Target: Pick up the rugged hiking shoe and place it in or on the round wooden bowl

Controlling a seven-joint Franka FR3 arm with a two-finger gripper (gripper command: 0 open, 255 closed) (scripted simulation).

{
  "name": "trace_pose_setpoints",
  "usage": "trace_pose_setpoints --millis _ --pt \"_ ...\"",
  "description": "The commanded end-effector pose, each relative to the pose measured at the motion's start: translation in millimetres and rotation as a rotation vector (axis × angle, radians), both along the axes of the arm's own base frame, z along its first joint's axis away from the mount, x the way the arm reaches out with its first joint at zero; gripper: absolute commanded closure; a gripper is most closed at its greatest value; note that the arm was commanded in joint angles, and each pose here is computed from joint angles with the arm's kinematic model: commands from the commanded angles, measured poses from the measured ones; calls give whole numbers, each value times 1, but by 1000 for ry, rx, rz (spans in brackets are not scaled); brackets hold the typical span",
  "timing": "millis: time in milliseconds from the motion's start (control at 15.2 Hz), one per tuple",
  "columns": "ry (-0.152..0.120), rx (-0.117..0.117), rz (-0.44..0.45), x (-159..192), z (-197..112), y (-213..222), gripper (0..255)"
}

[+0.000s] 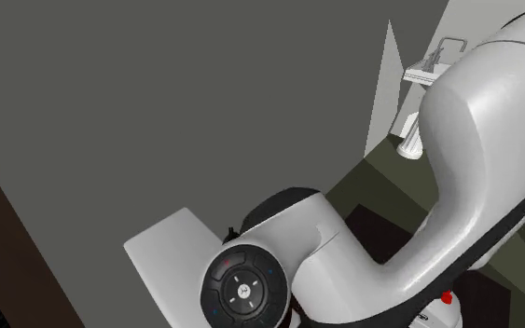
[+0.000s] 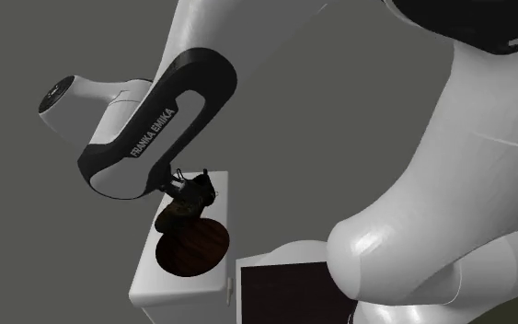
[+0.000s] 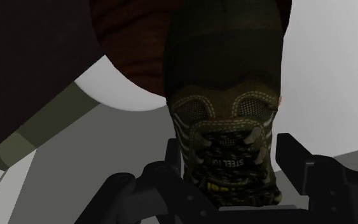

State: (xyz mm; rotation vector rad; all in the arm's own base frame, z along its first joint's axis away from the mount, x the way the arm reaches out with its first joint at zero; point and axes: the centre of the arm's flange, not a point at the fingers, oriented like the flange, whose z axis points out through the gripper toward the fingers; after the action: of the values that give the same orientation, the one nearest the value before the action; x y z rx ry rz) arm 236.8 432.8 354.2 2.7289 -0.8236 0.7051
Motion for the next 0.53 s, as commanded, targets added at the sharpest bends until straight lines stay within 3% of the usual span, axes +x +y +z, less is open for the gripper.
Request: trace_pose_setpoints --millis 0,462 --pt "1 1 -4 -37 -2 -4 255" --pt "1 1 -4 -37 -39 -4 255"
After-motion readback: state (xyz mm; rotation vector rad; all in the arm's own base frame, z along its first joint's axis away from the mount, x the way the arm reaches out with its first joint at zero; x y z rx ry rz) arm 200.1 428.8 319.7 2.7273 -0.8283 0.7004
